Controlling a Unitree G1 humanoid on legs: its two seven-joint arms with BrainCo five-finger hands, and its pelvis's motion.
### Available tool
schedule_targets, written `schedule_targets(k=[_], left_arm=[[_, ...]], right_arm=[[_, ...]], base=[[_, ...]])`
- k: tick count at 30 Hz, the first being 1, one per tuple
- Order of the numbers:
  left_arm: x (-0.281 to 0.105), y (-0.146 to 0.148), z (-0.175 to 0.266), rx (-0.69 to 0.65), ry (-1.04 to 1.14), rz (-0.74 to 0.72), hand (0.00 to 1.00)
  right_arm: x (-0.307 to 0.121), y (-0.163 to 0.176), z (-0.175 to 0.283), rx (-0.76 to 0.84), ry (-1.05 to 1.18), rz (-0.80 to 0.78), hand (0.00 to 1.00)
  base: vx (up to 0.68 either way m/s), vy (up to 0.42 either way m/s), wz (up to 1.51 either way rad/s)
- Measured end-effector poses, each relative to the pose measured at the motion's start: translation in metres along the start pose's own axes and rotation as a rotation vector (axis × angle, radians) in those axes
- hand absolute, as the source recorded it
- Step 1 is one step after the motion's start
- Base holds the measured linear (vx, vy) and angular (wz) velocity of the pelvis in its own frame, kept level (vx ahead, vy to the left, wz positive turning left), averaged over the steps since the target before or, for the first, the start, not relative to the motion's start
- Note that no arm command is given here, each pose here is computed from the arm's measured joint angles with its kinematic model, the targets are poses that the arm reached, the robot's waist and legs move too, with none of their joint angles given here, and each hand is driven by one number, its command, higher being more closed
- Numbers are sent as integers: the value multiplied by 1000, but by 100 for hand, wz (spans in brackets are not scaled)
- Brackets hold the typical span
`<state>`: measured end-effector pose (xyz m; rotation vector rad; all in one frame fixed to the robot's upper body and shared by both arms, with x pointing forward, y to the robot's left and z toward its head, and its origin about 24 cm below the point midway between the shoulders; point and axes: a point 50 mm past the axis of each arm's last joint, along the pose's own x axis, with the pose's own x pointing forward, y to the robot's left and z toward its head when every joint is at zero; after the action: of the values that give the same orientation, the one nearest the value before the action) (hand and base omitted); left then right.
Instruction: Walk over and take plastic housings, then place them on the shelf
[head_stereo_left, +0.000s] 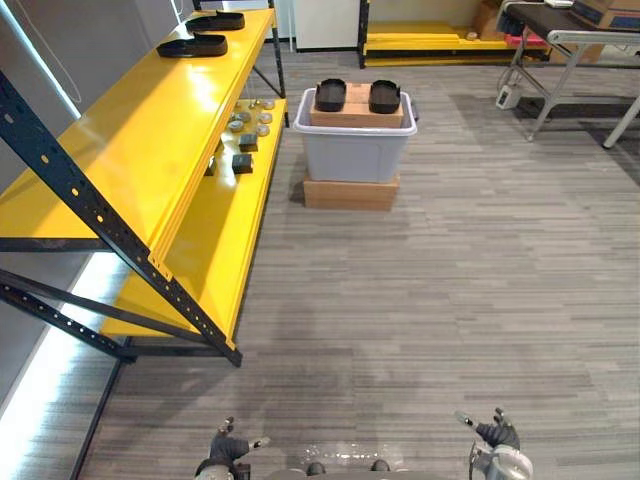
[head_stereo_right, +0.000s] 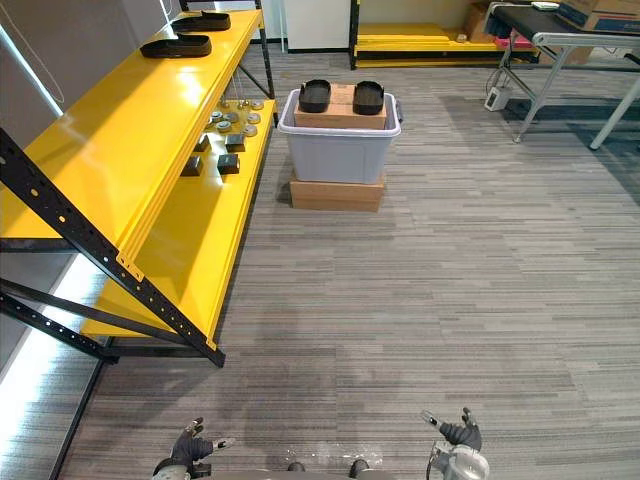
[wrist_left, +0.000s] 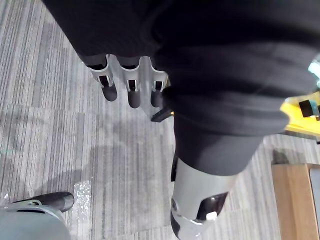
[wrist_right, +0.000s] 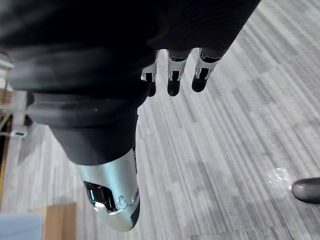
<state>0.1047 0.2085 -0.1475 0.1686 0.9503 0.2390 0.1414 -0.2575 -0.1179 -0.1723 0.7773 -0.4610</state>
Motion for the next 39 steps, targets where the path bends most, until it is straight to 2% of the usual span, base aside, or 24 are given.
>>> schedule_targets(k=[12,28,39], left_arm=[[0,1,10,18,-57,-3,0],[3,7,39,8,-169,12,0],[6,18,61,-8,-239,53,0]], right_arm=[[-3,20,8,-192,-74,147,0],[2,18,30,-135,-132,115,0],[11,3,41,-88,-123,46,0]], base=[[-33,-8,4],[46,-9,-8],[163,103,-8]])
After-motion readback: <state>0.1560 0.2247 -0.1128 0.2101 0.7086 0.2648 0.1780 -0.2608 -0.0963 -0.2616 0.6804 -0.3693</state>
